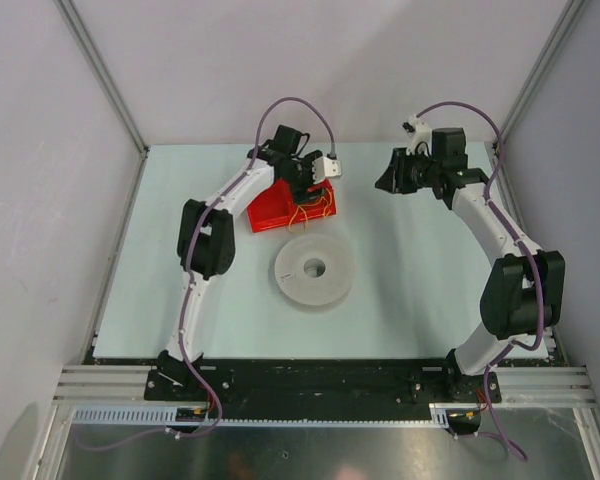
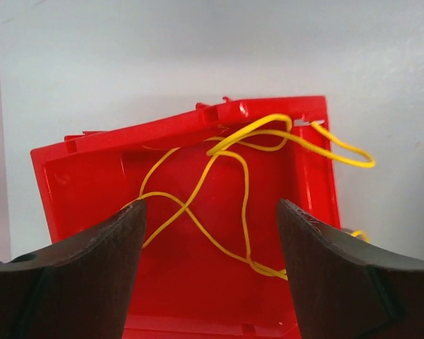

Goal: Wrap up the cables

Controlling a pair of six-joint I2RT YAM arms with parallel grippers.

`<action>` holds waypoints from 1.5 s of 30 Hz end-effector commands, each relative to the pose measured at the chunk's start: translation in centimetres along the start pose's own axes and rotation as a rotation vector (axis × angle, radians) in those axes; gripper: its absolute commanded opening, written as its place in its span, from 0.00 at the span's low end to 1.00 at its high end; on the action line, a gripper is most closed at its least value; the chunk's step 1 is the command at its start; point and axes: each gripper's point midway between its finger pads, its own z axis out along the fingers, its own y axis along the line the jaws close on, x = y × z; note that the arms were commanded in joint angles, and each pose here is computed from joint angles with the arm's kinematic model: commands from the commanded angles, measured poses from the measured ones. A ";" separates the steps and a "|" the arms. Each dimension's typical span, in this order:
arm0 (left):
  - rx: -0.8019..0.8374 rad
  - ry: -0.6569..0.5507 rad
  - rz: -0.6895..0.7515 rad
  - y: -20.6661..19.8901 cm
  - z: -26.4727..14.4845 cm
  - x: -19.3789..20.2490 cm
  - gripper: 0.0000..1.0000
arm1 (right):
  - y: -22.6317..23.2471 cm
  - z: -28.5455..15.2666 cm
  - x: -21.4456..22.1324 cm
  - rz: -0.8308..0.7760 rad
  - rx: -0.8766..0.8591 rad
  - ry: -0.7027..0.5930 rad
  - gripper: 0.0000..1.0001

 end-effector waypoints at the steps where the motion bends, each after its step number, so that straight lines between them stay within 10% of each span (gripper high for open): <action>1: -0.070 0.055 0.105 2.4 0.3 1.3 0.78 | 0.6 -0.7 -0.4 -0.003 -0.016 -0.020 0.32; 17: -0.107 0.152 0.394 4.4 2.4 2.7 0.80 | 0.6 -0.4 0.1 0.012 -0.028 -0.008 0.32; 36: -0.078 0.081 0.517 2.8 0.2 -0.3 0.03 | 0.7 -1.0 -0.2 0.018 -0.051 -0.016 0.31; 45: -0.228 0.030 0.452 3.6 -9.4 -6.1 0.00 | -0.2 -4.0 -1.8 -0.093 0.002 -0.073 0.32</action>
